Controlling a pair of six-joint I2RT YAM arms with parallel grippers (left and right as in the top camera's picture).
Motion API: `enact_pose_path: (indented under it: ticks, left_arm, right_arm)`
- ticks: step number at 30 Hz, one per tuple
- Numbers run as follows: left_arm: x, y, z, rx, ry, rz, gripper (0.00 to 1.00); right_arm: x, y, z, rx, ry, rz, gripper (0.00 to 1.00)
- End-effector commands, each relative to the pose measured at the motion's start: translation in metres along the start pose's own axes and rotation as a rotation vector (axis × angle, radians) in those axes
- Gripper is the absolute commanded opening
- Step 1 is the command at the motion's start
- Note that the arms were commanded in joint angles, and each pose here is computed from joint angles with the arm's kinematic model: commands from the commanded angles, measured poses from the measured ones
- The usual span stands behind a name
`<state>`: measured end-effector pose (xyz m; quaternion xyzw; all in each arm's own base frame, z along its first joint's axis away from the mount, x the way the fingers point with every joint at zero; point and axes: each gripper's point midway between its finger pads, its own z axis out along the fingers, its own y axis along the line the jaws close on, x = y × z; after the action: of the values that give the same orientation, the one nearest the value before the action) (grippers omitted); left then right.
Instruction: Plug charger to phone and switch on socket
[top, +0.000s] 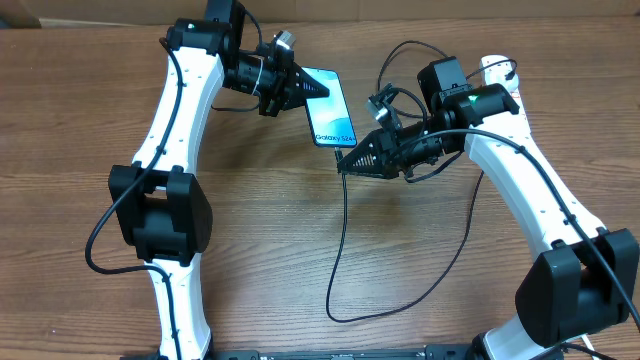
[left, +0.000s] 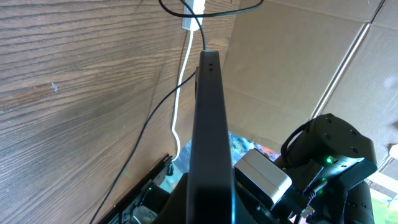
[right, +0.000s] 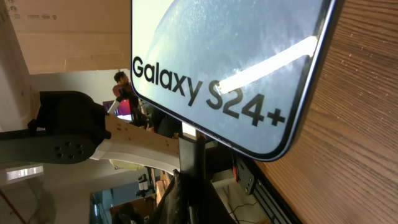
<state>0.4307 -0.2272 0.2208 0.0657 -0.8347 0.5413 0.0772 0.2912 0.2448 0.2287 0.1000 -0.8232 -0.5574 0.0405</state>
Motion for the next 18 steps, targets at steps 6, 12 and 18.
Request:
enact_pose_path:
  ticks: [6, 12, 18]
  left_arm:
    - [0.0152, -0.0243, 0.0012, 0.053, 0.031, 0.064, 0.04]
    - [0.0164, -0.0233, 0.0011, 0.051, 0.035, 0.057, 0.04]
    - [0.0183, -0.0227, 0.0010, 0.050, 0.040, 0.055, 0.04]
  right_arm:
    - [0.0010, 0.0113, -0.0046, -0.003, -0.017, -0.038, 0.04]
    - [0.0004, 0.0115, -0.0047, -0.003, -0.019, -0.042, 0.04]
    - [-0.0007, 0.0116, -0.0047, -0.004, -0.022, -0.049, 0.04]
